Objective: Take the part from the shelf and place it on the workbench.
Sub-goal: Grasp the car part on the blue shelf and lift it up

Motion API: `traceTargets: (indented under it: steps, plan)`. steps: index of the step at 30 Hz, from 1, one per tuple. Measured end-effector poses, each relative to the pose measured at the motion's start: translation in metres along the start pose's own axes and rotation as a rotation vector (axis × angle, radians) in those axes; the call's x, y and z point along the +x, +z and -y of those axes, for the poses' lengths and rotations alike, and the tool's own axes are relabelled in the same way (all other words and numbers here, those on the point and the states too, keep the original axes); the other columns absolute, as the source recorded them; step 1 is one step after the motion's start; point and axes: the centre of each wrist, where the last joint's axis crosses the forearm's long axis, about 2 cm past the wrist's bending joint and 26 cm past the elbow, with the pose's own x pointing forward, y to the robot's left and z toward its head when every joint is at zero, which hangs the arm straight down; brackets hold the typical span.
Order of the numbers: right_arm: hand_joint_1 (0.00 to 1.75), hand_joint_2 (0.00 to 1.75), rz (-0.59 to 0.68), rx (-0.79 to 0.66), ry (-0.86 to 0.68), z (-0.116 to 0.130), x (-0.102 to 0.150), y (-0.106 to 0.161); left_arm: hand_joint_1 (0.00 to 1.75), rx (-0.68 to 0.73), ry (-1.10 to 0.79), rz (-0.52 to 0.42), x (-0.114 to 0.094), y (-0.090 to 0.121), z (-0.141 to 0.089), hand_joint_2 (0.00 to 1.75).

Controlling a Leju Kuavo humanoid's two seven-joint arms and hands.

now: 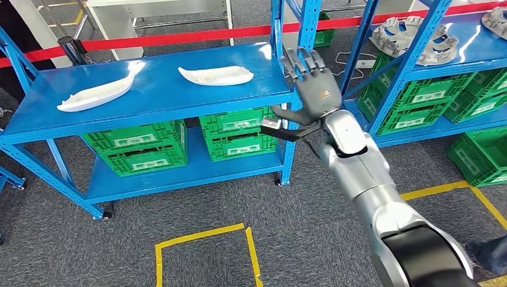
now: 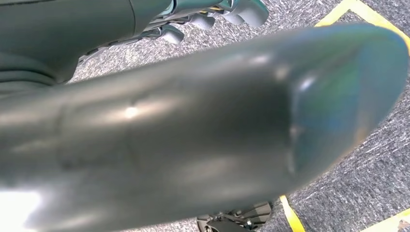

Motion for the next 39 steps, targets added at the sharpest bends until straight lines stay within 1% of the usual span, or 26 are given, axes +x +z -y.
traceTargets:
  steps: [6,8,11,15,18,21,30,36,39]
  plan:
    - [0.00,0.00,0.155,-0.035,0.075,0.023,0.048,-0.027,0.00,-0.007,-0.013,-0.015,0.003,-0.001,0.000,0.00]
    - [0.00,0.00,0.194,-0.049,0.086,0.028,0.060,-0.032,0.00,-0.011,-0.020,-0.022,0.004,-0.002,-0.001,0.00]
    - [0.00,0.00,0.228,-0.064,0.086,0.030,0.071,-0.035,0.00,-0.017,-0.031,-0.034,0.005,-0.002,-0.001,0.00]
    - [0.00,0.00,0.242,-0.055,0.091,0.028,0.077,-0.035,0.00,-0.017,-0.035,-0.038,0.006,-0.003,-0.001,0.00]
    - [0.00,0.00,0.228,-0.056,0.097,0.030,0.080,-0.037,0.00,-0.016,-0.035,-0.037,0.007,-0.003,-0.002,0.00]
    - [0.00,0.00,0.210,-0.062,0.109,0.034,0.078,-0.039,0.00,-0.017,-0.034,-0.035,0.008,-0.003,-0.001,0.00]
    - [0.00,0.00,0.194,-0.029,0.113,0.025,0.075,-0.036,0.00,-0.016,-0.032,-0.041,0.008,-0.003,0.000,0.00]
    - [0.00,0.00,0.194,-0.035,0.110,0.029,0.075,-0.038,0.00,-0.013,-0.036,-0.039,0.012,-0.005,-0.001,0.00]
    - [0.00,0.00,0.195,-0.028,0.104,0.025,0.076,-0.036,0.00,-0.015,-0.038,-0.046,0.010,-0.004,-0.001,0.00]
